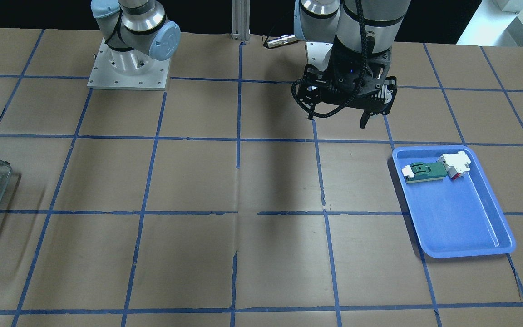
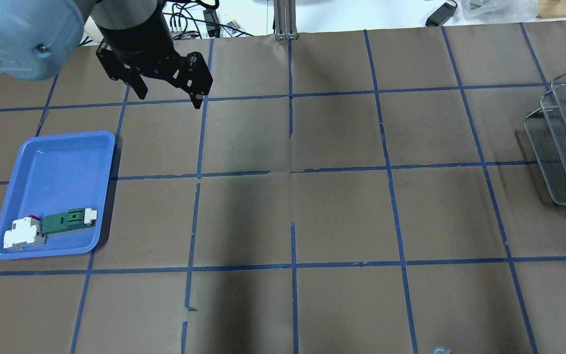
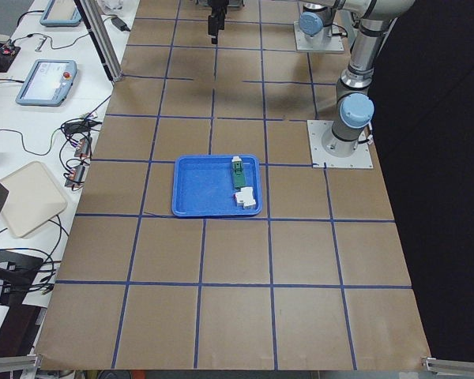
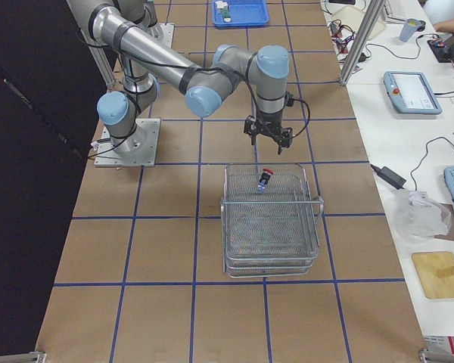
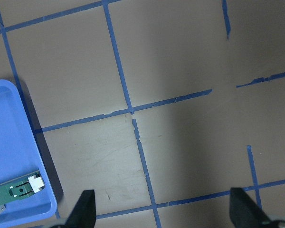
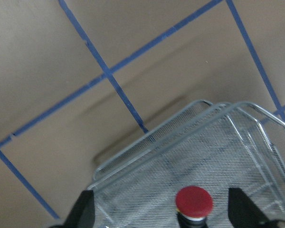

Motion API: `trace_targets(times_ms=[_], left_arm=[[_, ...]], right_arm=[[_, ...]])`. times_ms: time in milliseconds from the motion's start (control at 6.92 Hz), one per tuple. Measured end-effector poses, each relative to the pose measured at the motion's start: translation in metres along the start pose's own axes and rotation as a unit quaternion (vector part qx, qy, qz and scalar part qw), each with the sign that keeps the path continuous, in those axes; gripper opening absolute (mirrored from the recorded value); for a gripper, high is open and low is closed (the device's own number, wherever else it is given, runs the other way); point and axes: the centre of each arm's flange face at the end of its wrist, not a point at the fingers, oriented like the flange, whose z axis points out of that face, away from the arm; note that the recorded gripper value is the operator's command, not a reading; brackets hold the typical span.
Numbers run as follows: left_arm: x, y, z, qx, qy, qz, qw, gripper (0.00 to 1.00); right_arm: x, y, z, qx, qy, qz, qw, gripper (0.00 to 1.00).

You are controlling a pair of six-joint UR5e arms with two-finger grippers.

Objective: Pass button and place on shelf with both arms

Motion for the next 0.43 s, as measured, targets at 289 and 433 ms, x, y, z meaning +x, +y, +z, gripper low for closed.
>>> trace_targets(times_ms=[289,433], left_arm=[[-0.027,-0.004,-0.002,0.007,0.015,-0.021,0.9996,1.0],[-0.04,-0.005,-0.002,0.011,0.016,-0.033,0.9993,1.0]], right_arm=[[-0.065,-0.083,-0.031,0.002,-0.022,0.084,0.9962,1.0],[-0.102,-0.125,-0.053,0.008,-0.009,0.124,0.9923,1.0]])
